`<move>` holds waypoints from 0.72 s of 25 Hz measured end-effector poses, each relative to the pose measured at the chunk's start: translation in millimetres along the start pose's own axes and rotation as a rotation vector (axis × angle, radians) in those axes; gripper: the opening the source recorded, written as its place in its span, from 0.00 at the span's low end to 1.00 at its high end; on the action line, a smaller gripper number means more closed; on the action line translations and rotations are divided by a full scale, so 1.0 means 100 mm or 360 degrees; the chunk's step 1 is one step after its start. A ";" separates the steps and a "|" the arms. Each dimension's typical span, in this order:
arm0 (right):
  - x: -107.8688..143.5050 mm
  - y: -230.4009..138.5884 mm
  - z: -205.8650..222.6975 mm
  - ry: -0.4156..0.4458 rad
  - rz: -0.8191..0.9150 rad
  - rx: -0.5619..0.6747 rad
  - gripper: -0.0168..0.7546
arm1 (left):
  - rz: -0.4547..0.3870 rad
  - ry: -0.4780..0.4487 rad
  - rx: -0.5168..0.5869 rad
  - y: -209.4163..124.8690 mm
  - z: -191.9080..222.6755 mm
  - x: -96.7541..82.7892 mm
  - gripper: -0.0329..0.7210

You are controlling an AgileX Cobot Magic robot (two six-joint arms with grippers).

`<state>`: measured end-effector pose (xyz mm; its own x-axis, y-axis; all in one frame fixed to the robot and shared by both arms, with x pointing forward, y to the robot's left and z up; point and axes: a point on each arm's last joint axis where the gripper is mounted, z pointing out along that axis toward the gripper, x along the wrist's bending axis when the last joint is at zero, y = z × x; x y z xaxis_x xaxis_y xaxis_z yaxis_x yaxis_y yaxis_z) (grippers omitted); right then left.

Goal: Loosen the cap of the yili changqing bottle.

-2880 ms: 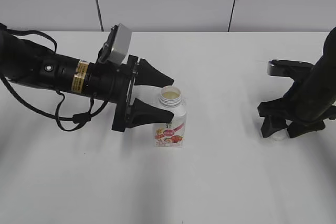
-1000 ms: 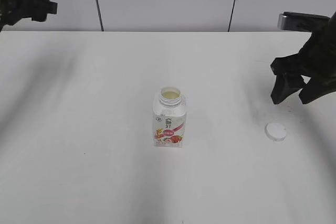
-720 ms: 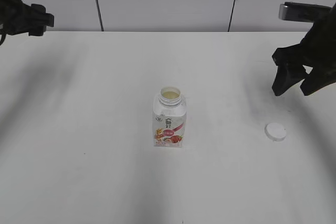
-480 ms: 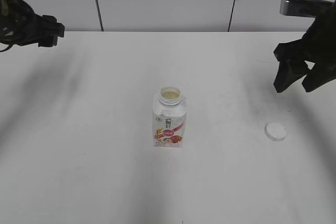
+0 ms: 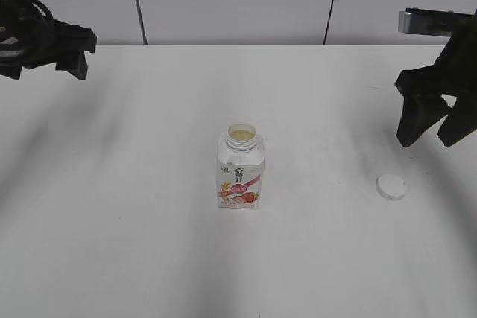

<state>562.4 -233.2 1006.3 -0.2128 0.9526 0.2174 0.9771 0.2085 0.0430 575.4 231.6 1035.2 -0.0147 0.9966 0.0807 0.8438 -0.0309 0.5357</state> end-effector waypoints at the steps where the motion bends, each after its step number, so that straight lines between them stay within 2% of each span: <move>1: 0.00 0.00 -0.01 0.0003 -0.0002 0.0012 0.68 | 0.0021 -0.0027 0.0032 0.01 -0.02 -0.01 0.80; 4: 0.02 0.01 -0.08 0.0008 0.0013 0.0012 0.68 | 0.0064 -0.0124 0.0129 0.02 -0.10 -0.07 0.80; 7: 0.04 0.02 -0.17 0.0006 0.0058 -0.0031 0.68 | 0.0079 -0.0160 0.0170 0.05 -0.17 -0.08 0.80; 10: 0.06 0.00 -0.25 0.0005 0.0089 -0.0071 0.68 | 0.0092 -0.0148 0.0231 0.03 -0.19 -0.08 0.80; 18: 0.15 -0.15 -0.57 0.0001 0.0076 -0.0224 0.68 | 0.0107 -0.0076 0.0541 -0.14 -0.26 -0.02 0.80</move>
<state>544.8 -235.2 1064.7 -0.1660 0.9605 0.2231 0.9771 0.1297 0.1687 549.6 228.2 1049.6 0.0655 0.9959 0.0628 0.9725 -0.0778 0.2195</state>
